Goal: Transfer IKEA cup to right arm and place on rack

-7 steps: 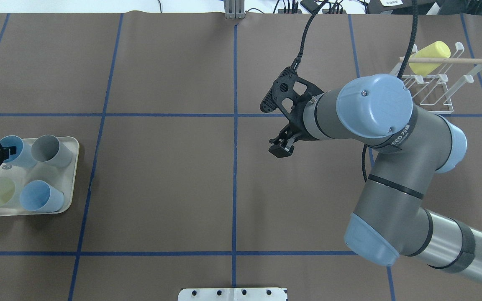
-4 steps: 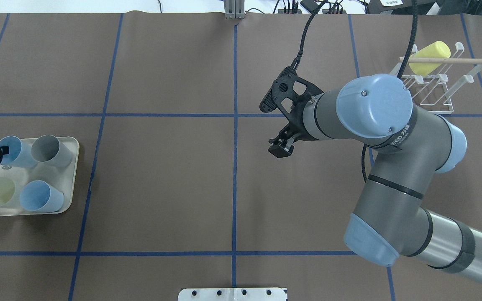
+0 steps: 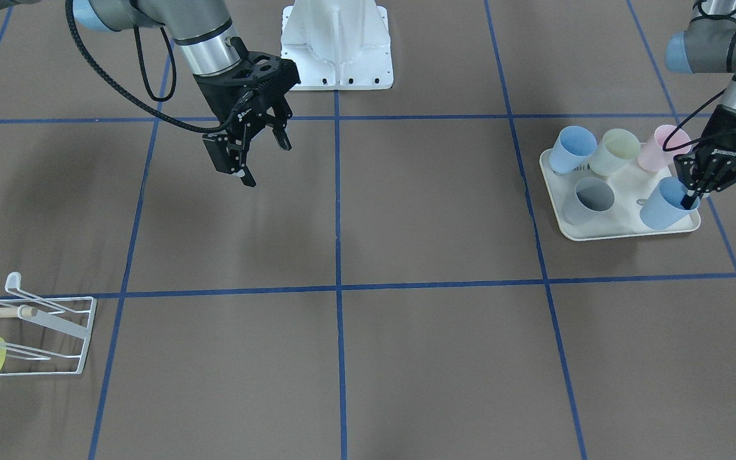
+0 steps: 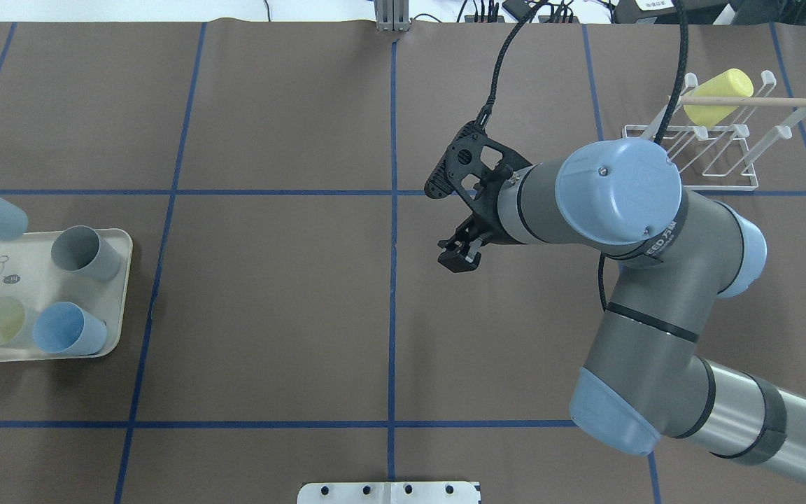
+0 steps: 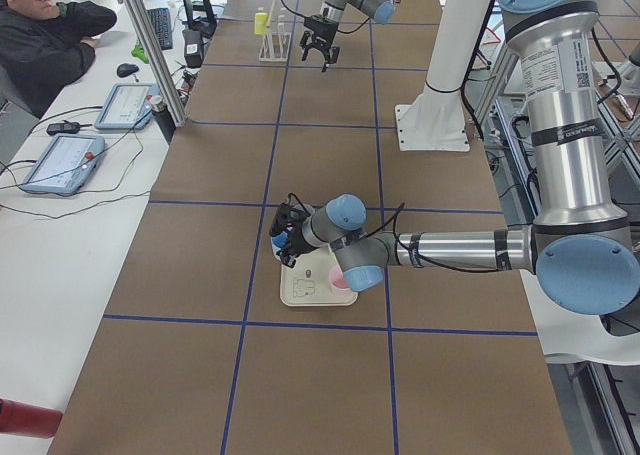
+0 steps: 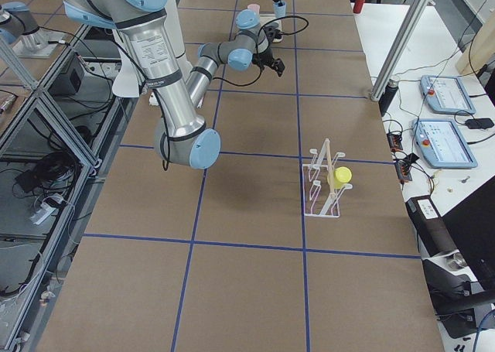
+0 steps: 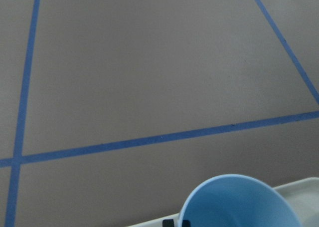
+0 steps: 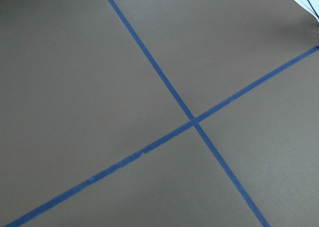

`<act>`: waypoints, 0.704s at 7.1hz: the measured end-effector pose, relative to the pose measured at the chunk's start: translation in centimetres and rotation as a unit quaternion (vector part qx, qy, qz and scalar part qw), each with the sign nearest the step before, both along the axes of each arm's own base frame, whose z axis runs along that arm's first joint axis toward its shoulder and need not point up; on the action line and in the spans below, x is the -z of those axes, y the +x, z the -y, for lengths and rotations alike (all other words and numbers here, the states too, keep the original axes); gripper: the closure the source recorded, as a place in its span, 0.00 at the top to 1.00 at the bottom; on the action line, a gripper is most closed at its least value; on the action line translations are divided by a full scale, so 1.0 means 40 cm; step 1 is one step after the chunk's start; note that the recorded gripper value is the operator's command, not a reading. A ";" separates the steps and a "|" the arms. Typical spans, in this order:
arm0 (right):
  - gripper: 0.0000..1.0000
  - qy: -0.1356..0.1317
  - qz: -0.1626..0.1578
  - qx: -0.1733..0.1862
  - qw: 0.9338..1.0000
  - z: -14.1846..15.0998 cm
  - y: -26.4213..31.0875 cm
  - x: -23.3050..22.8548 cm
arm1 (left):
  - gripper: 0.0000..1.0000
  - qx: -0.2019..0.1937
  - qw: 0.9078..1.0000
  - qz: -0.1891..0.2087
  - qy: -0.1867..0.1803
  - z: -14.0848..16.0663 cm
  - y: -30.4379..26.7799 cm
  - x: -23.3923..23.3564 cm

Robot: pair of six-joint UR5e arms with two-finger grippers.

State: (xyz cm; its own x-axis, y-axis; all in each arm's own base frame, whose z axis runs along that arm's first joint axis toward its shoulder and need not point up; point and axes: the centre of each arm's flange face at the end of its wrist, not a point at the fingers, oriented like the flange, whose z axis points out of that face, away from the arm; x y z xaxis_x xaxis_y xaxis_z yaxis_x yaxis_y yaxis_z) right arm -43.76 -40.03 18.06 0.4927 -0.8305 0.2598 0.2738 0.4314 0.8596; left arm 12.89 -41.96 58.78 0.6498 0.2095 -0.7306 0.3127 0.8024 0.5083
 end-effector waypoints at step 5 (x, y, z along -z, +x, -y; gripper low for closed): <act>0.99 0.058 0.121 0.006 0.991 -0.102 -0.171 -0.037 | 0.00 -0.059 0.973 -0.217 -0.057 -0.057 0.032 0.434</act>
State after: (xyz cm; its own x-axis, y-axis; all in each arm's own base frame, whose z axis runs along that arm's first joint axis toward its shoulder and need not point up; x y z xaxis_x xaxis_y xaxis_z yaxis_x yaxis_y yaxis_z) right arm -50.61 -35.97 19.52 0.4180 -0.8670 0.2714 0.0571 0.3232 0.9446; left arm 14.16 -39.68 41.43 0.2508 0.1654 -0.9538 0.3813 0.8888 0.2543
